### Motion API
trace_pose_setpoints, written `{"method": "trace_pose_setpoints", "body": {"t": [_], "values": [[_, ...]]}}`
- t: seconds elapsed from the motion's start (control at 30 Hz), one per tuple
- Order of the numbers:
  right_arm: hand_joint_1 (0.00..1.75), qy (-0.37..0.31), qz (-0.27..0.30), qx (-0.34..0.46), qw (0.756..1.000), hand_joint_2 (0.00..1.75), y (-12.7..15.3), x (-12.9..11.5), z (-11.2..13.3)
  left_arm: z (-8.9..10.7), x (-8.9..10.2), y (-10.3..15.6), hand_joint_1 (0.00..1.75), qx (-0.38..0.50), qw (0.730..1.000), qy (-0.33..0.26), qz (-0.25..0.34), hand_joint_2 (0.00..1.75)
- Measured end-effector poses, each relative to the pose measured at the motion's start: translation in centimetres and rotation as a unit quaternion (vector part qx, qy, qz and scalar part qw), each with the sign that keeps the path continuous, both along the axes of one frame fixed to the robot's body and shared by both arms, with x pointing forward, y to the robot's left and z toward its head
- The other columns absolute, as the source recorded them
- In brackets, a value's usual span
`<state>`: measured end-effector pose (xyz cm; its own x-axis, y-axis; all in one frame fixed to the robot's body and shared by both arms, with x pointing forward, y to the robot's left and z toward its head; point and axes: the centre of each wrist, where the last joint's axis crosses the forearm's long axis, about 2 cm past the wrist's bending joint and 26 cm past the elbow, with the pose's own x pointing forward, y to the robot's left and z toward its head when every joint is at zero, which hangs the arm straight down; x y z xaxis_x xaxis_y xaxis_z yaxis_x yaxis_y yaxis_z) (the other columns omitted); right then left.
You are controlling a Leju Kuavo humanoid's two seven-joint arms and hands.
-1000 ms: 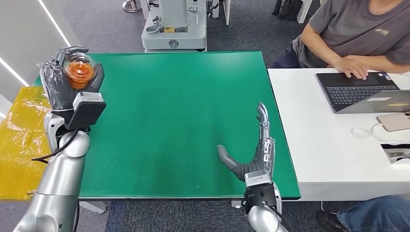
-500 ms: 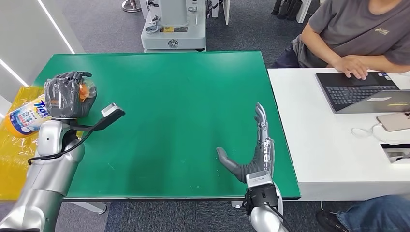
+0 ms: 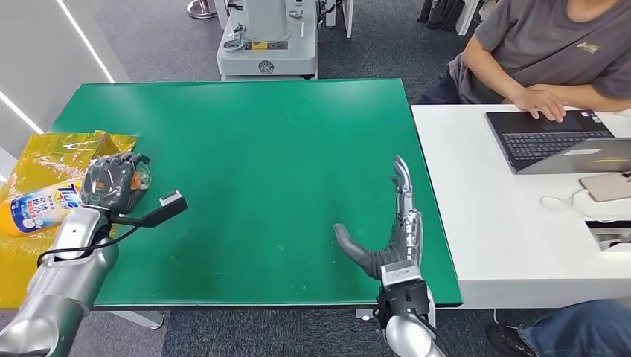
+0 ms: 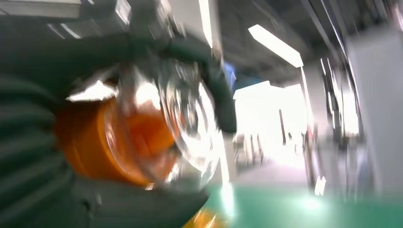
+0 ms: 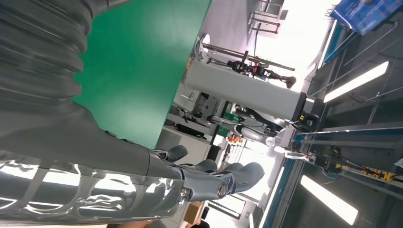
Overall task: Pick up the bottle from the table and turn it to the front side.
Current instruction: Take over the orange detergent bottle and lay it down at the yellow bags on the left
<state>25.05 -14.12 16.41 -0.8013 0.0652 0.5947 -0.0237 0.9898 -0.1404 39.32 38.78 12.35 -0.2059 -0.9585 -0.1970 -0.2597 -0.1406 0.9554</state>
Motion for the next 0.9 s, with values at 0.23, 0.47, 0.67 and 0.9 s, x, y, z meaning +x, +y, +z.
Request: {"method": "trace_pose_setpoints", "body": {"t": [0.23,0.47,0.67,0.9], "values": [[0.0,-0.002,0.004,0.0,1.0,1.75,0.0,0.2,0.2,-2.4,-1.1,1.6,1.75,0.028,0.992,0.125,-0.004,1.75],[0.0,0.001,0.008,-0.001,1.0,1.75,0.1,0.4,0.1,-2.7,-0.8,1.7,1.75,0.07,0.98,0.188,-0.004,1.75],[0.0,0.005,0.01,-0.001,1.0,1.75,0.2,0.7,0.1,-2.7,-0.6,1.2,1.75,0.09,0.976,0.2,-0.016,1.75],[0.0,0.007,0.008,-0.002,1.0,1.75,0.2,0.8,0.0,-2.9,-0.5,0.5,1.75,0.096,0.974,0.202,-0.027,1.75]]}}
